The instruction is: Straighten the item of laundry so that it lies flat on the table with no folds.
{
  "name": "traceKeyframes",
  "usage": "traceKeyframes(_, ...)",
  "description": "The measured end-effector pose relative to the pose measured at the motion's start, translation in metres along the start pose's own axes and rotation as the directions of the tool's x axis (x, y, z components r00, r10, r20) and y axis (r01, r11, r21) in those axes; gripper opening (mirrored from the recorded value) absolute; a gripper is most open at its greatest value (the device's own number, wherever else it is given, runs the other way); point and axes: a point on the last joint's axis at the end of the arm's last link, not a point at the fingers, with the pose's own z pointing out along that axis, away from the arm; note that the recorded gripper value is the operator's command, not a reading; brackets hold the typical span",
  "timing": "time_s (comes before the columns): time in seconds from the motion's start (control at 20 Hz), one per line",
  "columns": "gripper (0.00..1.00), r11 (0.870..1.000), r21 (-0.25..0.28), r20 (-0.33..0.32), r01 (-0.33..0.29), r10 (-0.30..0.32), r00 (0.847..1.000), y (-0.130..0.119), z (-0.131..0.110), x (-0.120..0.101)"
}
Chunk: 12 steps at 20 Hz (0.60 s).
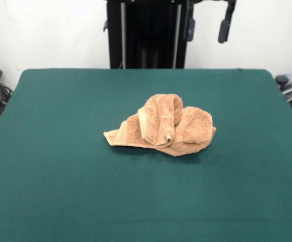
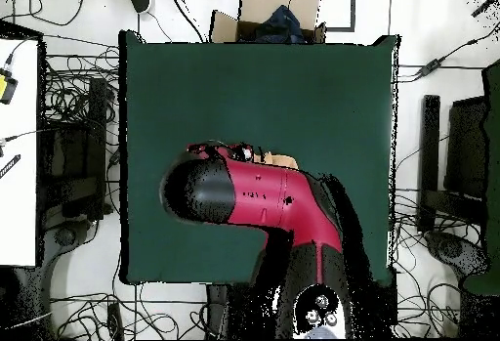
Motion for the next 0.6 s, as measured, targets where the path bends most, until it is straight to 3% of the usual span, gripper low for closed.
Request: traceKeyframes(0.6,1.0,1.0,0.017,0.007,0.013,-0.013,1.0,-0.004,0.029,0.006)
